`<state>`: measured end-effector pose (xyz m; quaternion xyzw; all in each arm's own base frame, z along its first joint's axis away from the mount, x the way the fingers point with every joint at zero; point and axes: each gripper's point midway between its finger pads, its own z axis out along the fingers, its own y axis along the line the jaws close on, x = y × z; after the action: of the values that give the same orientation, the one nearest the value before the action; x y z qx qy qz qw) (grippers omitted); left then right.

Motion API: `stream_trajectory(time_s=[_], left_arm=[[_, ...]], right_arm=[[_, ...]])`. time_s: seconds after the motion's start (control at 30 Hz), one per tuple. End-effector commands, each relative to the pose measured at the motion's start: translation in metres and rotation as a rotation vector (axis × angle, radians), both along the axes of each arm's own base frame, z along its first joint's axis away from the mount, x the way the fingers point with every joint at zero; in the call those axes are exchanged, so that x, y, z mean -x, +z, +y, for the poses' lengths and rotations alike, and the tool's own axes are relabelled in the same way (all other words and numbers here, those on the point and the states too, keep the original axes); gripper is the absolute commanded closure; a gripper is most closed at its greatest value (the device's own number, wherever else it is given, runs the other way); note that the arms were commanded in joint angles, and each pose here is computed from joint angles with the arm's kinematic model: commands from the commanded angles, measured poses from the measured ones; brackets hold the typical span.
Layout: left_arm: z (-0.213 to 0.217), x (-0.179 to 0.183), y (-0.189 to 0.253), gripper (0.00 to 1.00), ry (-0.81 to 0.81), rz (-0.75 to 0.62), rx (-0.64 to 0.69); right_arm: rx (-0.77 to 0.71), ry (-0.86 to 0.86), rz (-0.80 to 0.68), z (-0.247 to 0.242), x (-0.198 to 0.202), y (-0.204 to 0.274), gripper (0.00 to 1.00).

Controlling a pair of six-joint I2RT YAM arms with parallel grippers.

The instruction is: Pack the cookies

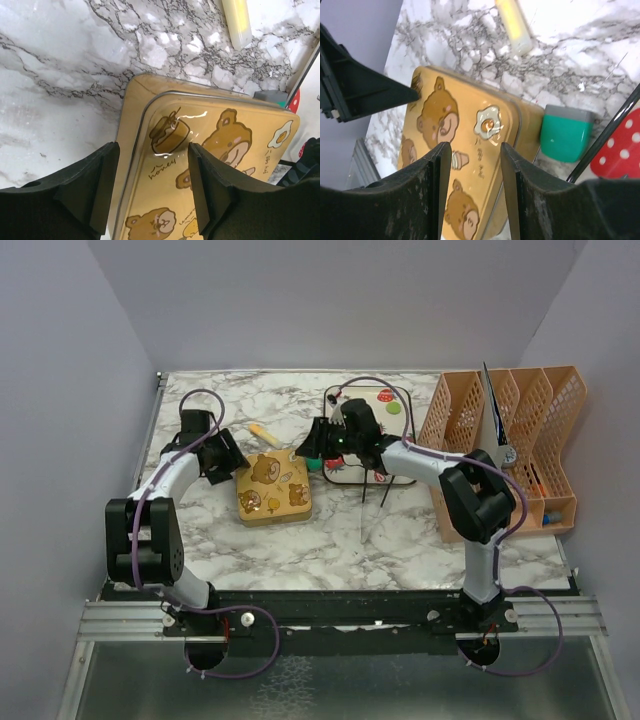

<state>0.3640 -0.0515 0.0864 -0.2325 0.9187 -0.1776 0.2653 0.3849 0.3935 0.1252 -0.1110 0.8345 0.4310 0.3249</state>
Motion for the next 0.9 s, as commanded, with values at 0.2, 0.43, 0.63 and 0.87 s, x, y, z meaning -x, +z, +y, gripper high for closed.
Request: stream_trajectory(time_s=[0.2, 0.43, 0.63, 0.87], left_arm=[[0.019, -0.019, -0.017, 0.45, 0.022, 0.052, -0.040], [0.022, -0.011, -0.042, 0.48, 0.011, 0.132, -0.047], [0.017, -0.002, -0.051, 0.50, -0.014, 0.175, -0.024], [0.020, 0.000, -0.041, 0.48, -0.016, 0.147, -0.047]], right_arm=[[0.102, -0.047, 0.038, 0.005, -0.033, -0.049, 0.54], [0.144, -0.045, 0.098, 0.004, -0.033, -0.086, 0.61], [0.192, -0.057, 0.157, -0.006, -0.022, -0.115, 0.67], [0.093, -0.010, 0.062, -0.003, -0.013, -0.064, 0.67]])
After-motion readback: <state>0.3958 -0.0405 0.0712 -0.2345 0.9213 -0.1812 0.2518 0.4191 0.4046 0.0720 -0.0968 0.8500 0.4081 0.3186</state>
